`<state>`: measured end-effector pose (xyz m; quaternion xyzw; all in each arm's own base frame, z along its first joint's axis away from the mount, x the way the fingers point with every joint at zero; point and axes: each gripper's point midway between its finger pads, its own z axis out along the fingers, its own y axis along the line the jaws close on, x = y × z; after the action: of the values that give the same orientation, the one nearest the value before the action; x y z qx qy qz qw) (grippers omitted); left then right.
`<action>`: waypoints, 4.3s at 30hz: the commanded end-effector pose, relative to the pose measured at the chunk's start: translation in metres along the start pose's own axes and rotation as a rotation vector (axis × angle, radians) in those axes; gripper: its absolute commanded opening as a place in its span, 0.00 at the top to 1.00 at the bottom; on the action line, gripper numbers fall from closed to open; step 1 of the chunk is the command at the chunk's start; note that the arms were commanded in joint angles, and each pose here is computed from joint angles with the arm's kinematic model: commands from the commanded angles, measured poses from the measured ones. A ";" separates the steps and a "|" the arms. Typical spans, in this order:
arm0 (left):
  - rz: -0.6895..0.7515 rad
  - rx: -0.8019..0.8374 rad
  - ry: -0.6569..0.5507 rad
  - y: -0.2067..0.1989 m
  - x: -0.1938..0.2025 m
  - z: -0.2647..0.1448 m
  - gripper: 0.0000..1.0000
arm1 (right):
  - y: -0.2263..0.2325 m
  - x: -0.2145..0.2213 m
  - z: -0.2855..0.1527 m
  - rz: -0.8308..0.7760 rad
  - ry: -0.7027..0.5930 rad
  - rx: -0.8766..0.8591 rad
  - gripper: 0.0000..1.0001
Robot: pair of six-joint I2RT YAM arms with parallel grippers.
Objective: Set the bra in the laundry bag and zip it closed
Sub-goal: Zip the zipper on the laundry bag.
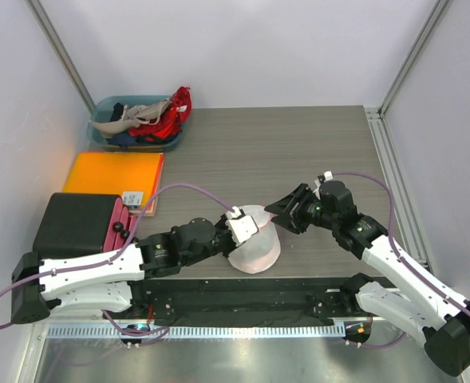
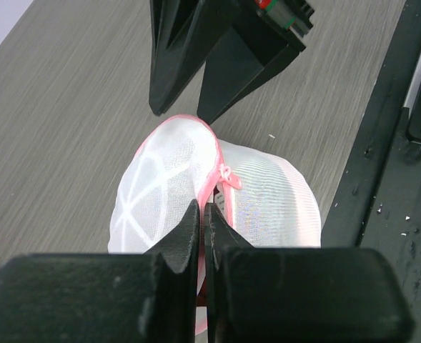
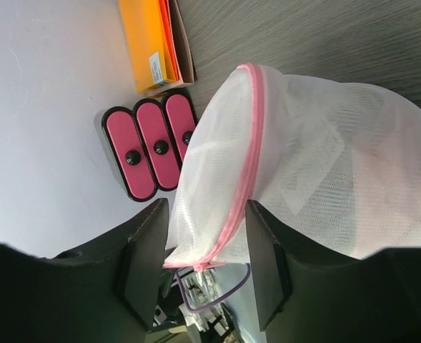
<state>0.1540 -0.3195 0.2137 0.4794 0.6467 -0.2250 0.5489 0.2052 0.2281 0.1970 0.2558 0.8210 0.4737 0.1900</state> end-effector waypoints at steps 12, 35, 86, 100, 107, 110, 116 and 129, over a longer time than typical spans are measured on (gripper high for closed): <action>-0.039 0.024 -0.079 -0.003 -0.028 -0.001 0.89 | 0.007 0.008 0.007 0.073 0.012 -0.052 0.65; -0.102 -0.370 0.011 0.022 -0.077 0.020 0.48 | 0.037 -0.030 -0.020 0.362 -0.216 -0.176 0.99; -0.126 -0.620 0.122 0.069 -0.006 0.051 1.00 | 0.080 -0.094 -0.018 0.301 -0.357 -0.252 0.99; -0.234 -0.474 0.062 0.065 0.028 -0.014 1.00 | 0.094 -0.065 0.010 -0.002 0.103 -0.378 0.99; -0.253 -0.281 -0.077 0.044 -0.017 -0.005 1.00 | 0.077 -0.070 0.046 -0.248 0.180 -0.196 0.85; -0.268 -0.255 -0.090 0.040 -0.030 0.014 1.00 | 0.072 -0.068 0.058 -0.349 0.197 -0.124 0.68; -0.287 -0.220 -0.092 0.032 -0.038 0.045 1.00 | 0.025 -0.091 0.022 -0.498 0.003 0.181 0.27; -0.323 -0.150 -0.087 0.020 -0.035 0.038 1.00 | 0.025 -0.009 0.000 -0.094 0.050 0.003 0.44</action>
<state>0.1911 -0.3502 0.2055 0.3414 0.7272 -0.2354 0.5470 0.2146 0.2043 0.2056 0.1533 0.8711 0.4130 0.2171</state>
